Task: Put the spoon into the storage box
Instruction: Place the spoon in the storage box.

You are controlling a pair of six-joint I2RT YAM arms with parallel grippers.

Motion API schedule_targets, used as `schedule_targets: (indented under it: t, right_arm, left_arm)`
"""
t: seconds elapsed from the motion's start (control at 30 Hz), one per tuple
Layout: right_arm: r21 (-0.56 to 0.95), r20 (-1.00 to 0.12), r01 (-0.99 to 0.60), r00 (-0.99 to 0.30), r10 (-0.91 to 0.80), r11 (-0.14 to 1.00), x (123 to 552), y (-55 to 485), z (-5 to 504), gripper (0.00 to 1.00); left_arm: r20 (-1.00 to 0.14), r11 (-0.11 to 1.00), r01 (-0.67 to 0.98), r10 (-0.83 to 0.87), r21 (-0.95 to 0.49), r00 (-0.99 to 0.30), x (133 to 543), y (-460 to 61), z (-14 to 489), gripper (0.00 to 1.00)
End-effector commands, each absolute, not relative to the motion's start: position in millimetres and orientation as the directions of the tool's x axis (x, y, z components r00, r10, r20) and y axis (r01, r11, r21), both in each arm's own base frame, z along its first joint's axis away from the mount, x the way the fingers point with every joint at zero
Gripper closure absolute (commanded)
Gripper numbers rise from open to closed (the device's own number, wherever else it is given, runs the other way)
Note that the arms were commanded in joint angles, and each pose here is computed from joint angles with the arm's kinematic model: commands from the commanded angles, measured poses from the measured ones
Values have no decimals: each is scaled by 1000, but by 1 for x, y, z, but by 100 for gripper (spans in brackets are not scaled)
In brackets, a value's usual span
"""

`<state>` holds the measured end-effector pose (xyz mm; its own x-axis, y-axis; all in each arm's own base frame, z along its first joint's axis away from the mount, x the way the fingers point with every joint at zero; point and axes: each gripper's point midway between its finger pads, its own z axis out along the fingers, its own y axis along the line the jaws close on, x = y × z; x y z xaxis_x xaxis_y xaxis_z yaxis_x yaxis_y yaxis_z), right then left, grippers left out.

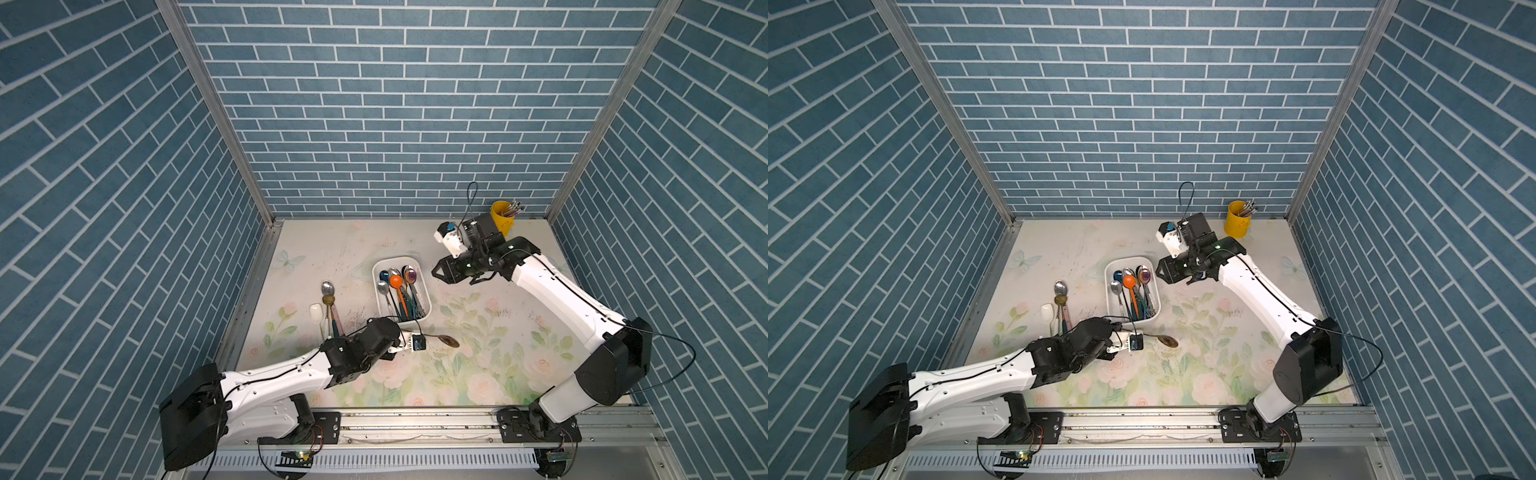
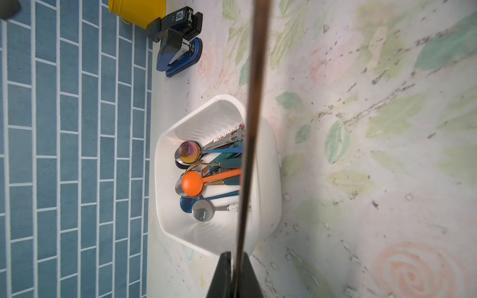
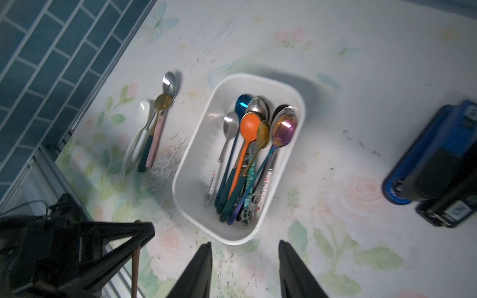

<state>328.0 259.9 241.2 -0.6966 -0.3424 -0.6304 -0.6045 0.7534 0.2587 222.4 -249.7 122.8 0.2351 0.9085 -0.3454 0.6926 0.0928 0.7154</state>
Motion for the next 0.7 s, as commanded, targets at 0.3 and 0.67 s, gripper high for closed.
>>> schedule_targets:
  t: [0.3, 0.67]
  right_arm:
    - [297, -658, -303, -752, -36, 905, 348, 177, 225, 55]
    - [378, -590, -260, -807, 15, 888, 326, 178, 177, 56]
  left_arm:
    - [-620, 537, 766, 747, 352, -239, 256, -252, 133, 100]
    - [-662, 831, 544, 342, -119, -667, 297, -260, 130, 100]
